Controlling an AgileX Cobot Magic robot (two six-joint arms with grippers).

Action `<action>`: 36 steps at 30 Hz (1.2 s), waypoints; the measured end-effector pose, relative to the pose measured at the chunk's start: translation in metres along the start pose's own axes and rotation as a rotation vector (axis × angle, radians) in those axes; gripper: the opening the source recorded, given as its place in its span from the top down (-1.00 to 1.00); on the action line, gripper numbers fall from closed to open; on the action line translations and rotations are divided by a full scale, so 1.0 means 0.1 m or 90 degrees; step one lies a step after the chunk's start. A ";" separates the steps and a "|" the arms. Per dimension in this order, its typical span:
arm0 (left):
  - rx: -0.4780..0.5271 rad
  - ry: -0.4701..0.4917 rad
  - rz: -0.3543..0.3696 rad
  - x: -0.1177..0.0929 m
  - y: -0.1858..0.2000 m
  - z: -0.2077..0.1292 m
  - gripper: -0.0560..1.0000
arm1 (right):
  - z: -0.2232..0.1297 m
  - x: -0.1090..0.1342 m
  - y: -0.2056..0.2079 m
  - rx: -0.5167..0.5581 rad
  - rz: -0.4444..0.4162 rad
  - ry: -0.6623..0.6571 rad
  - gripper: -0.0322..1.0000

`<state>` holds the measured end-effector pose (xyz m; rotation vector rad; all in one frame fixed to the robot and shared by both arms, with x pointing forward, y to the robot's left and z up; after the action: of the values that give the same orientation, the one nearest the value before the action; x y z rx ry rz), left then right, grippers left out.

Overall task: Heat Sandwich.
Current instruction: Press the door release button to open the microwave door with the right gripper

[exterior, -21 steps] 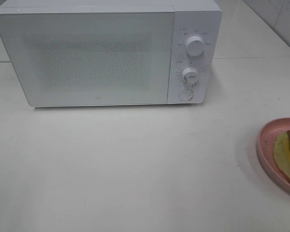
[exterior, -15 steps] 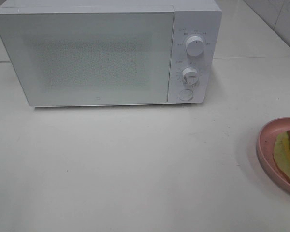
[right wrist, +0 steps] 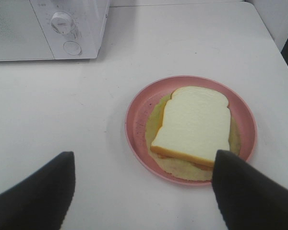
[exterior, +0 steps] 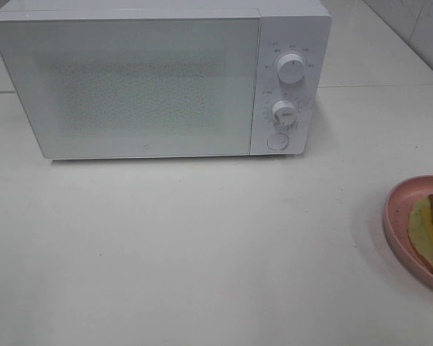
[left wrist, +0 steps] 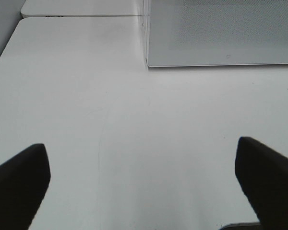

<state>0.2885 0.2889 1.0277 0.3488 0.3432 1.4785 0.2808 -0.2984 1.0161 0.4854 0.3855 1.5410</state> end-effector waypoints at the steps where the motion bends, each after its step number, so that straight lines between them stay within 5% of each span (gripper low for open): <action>1: 0.000 0.000 0.000 0.00 0.00 0.00 -0.98 | 0.01 0.00 0.00 0.002 0.000 0.001 -0.53; 17: 0.000 0.000 0.000 0.00 0.00 0.00 -0.98 | 0.51 0.05 -0.31 -0.034 0.004 0.002 -0.56; 36: 0.000 0.000 0.000 0.00 0.00 0.00 -0.98 | 0.60 0.07 -0.75 -0.003 0.003 0.004 -0.60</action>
<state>0.2885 0.2889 1.0277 0.3488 0.3432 1.4785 0.3760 -0.2927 1.0275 0.4781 0.3860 1.5482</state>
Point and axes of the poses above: a point on each arm's last joint axis where the gripper is mounted, y pointing back along that axis away from the gripper, x along the wrist's bending axis when the last joint is at zero, z = x × y, the point moved 6 cm from there along -y, pointing out along that axis toward the gripper, and after that the axes turned 1 degree about -y, right-handed, at the moved point
